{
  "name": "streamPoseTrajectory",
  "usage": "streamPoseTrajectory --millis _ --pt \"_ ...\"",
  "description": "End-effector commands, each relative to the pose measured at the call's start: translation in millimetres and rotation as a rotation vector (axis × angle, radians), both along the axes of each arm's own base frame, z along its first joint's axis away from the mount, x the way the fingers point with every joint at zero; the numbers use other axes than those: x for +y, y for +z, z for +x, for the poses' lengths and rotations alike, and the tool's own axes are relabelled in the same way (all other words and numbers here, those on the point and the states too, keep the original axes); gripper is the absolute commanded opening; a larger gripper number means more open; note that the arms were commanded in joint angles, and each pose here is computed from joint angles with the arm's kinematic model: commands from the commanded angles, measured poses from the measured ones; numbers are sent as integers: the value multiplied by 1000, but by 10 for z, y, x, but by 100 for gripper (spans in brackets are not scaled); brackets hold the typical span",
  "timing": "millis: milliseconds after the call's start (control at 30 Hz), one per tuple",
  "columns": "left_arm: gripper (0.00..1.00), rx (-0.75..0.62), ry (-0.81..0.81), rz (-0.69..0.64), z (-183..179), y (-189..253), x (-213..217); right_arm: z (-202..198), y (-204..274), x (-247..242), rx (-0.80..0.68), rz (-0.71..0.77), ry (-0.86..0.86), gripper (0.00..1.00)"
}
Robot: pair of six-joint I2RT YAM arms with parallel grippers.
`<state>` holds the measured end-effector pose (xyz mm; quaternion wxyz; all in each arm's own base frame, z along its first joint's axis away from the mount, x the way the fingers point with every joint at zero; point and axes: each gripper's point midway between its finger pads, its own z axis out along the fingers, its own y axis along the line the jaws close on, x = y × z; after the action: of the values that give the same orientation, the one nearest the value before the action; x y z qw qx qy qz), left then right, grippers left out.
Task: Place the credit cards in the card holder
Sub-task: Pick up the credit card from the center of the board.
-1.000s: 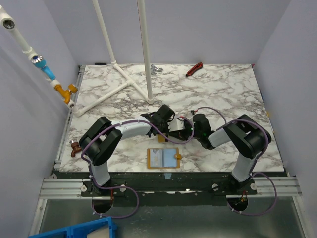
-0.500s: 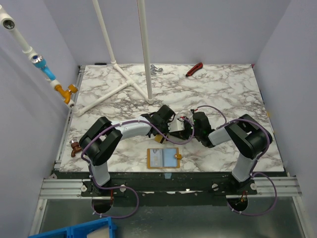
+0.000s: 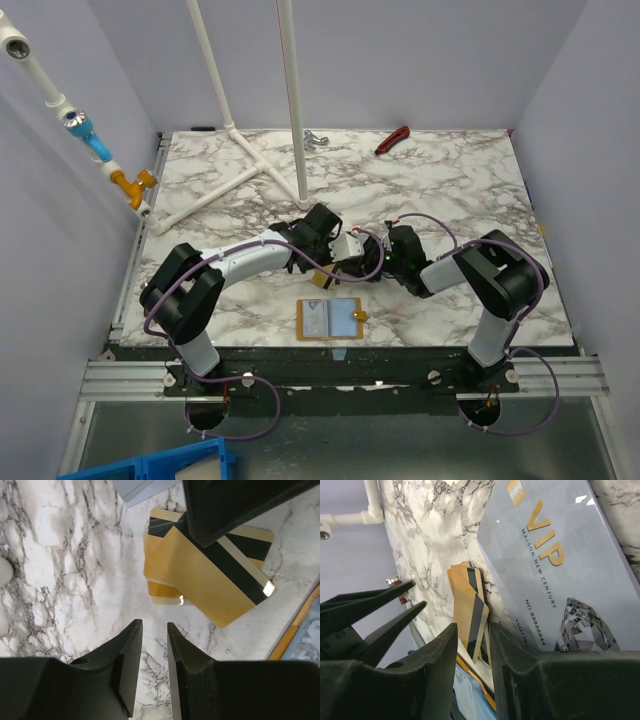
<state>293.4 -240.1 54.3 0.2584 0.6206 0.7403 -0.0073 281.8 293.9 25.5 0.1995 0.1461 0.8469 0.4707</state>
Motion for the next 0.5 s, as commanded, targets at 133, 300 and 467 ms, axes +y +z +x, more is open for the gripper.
streamPoseTrajectory --millis 133,300,467 --pt "29 114 -45 -13 -334 -186 -87 -56 -265 -62 65 -68 -19 36" --pt "29 125 -53 -6 -375 -195 -100 -60 -290 -61 70 -69 -19 36" --pt "29 130 -69 8 -439 -250 -109 -65 -308 -62 75 -69 -19 36"
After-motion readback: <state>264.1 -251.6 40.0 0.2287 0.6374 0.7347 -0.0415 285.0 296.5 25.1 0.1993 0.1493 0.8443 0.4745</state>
